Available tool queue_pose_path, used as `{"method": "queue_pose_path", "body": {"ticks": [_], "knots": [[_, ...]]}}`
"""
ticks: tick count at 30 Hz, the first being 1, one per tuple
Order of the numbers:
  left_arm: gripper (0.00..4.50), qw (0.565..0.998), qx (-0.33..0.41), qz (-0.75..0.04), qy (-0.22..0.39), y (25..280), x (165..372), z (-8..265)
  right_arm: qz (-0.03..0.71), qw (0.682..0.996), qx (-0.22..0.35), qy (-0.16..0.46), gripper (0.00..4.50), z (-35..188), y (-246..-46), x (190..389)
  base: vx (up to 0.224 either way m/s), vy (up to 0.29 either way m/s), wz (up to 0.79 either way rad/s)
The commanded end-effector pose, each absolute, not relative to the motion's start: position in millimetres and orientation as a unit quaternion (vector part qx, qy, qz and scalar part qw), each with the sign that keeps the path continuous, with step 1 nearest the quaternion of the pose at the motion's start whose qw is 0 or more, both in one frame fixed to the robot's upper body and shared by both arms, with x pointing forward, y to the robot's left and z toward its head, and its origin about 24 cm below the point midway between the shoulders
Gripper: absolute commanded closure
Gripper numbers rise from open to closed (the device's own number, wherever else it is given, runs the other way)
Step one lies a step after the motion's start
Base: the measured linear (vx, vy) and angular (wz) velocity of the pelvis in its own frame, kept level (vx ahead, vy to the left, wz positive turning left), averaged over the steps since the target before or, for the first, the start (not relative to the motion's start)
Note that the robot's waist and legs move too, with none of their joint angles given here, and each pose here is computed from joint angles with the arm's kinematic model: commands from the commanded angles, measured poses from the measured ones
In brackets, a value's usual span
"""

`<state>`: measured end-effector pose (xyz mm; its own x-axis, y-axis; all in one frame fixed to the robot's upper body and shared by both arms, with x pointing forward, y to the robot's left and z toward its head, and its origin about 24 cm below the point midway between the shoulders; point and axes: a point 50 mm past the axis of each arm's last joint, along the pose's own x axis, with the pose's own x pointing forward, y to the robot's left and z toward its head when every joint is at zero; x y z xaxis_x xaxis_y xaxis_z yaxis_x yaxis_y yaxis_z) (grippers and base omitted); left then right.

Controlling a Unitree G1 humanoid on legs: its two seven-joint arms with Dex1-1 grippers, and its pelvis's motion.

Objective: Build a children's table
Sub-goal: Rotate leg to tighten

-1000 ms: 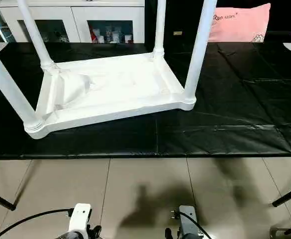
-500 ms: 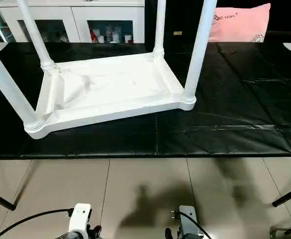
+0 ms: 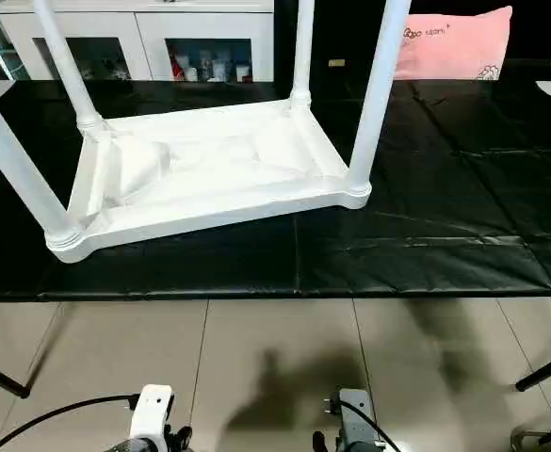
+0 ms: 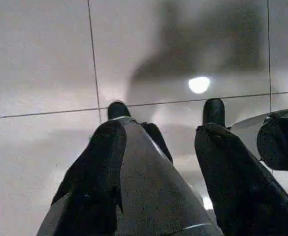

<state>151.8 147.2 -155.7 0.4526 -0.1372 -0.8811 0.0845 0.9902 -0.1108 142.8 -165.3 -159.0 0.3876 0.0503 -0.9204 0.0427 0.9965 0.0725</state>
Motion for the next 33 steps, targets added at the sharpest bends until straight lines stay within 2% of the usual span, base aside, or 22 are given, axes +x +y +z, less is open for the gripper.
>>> {"method": "queue_pose_path", "body": {"ticks": [1, 33], "knots": [[1.90, 0.849, -0.025, -0.062, 0.524, 149.0, 150.2, -156.5, 0.004, 0.825, 0.039, 0.563, 0.00, -161.1, -165.0, 136.9, 0.000, 0.000, 0.00], [1.90, 0.849, -0.025, -0.062, 0.524, 149.0, 150.2, -156.5, 0.004, 0.825, 0.039, 0.563, 0.00, -161.1, -165.0, 136.9, 0.000, 0.000, 0.00]]}}
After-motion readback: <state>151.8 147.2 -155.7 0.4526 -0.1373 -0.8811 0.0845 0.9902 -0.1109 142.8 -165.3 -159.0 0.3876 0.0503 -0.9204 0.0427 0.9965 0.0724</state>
